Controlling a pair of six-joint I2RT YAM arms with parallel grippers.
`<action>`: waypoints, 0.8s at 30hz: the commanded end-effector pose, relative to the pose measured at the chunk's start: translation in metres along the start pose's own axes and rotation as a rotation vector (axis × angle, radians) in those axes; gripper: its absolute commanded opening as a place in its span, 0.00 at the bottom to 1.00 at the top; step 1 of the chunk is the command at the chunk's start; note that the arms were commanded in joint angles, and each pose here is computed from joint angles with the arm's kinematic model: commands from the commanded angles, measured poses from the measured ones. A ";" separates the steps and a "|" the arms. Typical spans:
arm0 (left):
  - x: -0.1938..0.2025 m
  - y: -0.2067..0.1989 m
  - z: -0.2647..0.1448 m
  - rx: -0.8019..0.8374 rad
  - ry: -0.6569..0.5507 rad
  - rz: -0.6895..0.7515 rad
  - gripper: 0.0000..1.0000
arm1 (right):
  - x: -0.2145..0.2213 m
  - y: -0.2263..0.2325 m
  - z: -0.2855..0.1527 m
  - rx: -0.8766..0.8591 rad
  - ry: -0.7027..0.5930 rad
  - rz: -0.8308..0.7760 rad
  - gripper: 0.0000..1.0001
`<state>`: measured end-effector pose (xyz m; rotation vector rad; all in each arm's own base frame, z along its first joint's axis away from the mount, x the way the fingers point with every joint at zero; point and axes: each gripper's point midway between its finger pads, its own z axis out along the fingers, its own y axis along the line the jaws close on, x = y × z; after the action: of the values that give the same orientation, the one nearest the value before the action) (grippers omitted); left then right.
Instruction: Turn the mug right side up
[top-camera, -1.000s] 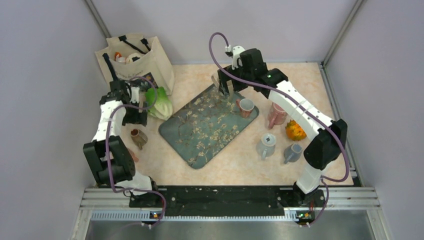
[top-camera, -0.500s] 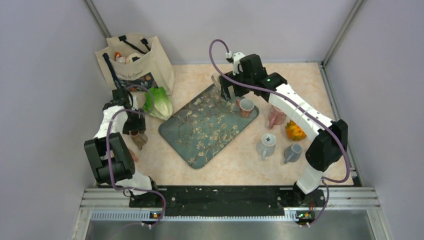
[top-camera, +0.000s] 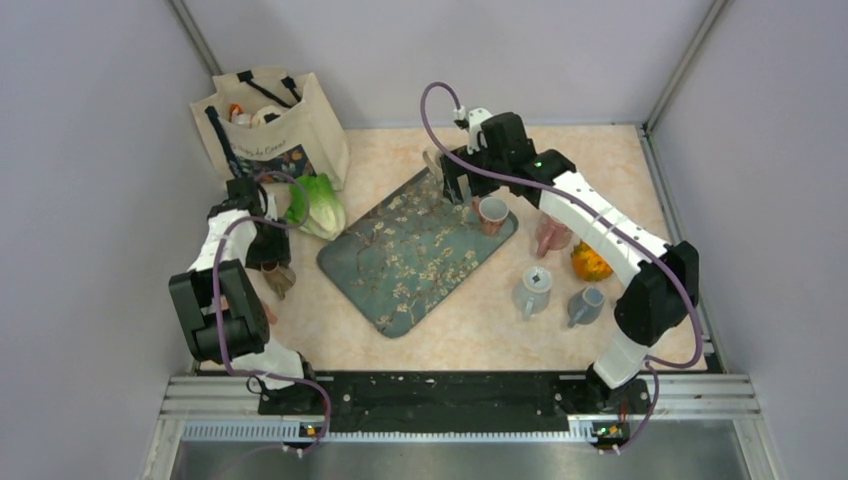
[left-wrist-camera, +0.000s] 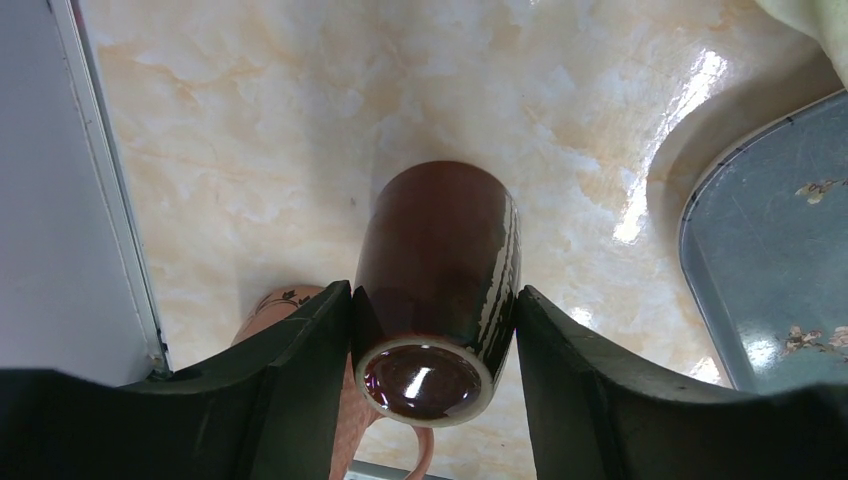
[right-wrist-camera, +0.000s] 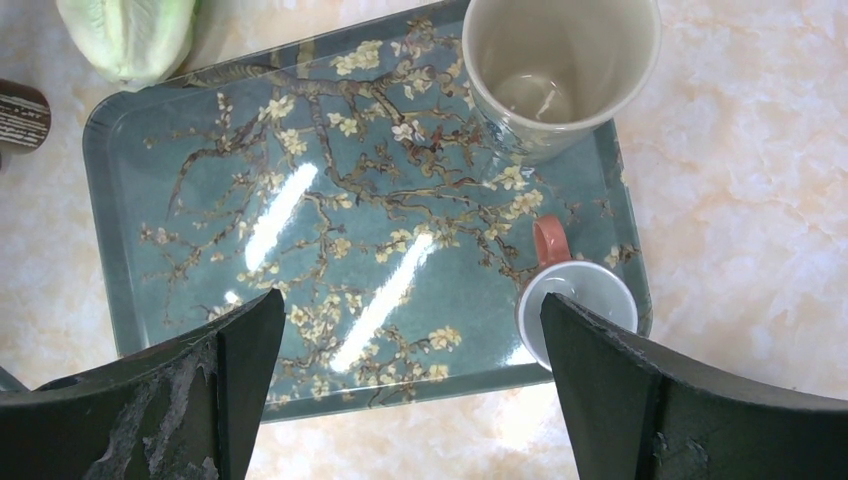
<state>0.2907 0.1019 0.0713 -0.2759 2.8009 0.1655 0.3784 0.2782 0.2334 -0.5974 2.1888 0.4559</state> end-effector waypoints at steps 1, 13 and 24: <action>0.001 -0.011 0.005 0.072 0.027 -0.009 0.00 | -0.032 0.004 -0.026 -0.008 -0.122 0.015 0.99; -0.012 -0.022 0.005 0.193 -0.016 -0.016 0.00 | -0.022 0.055 -0.022 -0.116 -0.174 0.022 0.98; -0.037 -0.044 -0.012 0.335 -0.099 -0.005 0.00 | 0.005 0.077 -0.007 -0.206 -0.192 0.086 0.97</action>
<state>0.3155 0.0808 0.0782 -0.2057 2.7355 -0.1219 0.3332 0.3135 0.2038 -0.5707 2.1488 0.6170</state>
